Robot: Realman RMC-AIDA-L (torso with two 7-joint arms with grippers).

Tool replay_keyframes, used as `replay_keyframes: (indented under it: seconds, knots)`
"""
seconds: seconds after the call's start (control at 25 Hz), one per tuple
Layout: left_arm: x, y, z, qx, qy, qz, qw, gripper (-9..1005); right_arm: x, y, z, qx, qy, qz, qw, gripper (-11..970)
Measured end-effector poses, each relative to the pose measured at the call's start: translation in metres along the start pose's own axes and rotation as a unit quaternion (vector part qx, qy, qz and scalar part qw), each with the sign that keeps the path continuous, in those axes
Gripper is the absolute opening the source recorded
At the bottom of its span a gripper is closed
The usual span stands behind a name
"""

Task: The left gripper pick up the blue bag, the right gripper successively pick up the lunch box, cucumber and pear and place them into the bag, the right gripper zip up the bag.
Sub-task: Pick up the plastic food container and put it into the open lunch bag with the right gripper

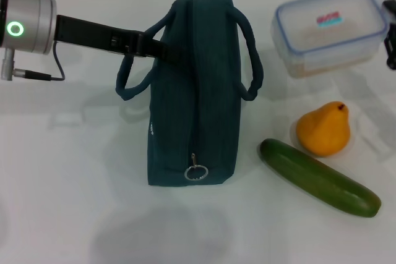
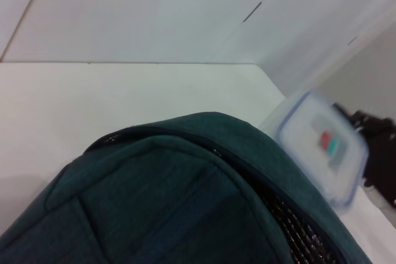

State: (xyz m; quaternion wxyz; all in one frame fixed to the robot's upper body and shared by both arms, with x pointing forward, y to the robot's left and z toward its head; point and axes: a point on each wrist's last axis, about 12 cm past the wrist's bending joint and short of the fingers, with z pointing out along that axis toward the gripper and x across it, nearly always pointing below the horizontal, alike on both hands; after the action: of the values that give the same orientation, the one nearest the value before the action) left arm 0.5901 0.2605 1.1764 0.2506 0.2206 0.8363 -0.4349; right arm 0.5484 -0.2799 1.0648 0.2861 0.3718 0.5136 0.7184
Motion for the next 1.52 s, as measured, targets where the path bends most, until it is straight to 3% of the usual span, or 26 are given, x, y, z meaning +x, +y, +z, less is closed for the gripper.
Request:
replay_keyframes:
  seconds: [0.32, 0.76, 1.12, 1.52]
  knots:
    - [-0.006, -0.005, 0.001, 0.009, -0.007, 0.004, 1.000, 60, 0.007, 0.029, 0.018, -0.089, 0.046, -0.014, 0.995, 95]
    - [-0.019, -0.016, -0.011, 0.015, -0.022, -0.017, 0.999, 60, 0.017, 0.046, 0.042, -0.129, 0.092, -0.024, 0.987, 94]
    - [-0.018, -0.022, 0.005, 0.032, -0.010, -0.025, 0.999, 60, 0.026, 0.051, 0.071, -0.119, 0.118, -0.032, 0.985, 94]
    - [-0.020, -0.025, 0.010, 0.040, -0.014, -0.025, 0.999, 60, 0.039, 0.032, 0.094, -0.025, 0.147, -0.055, 0.987, 95]
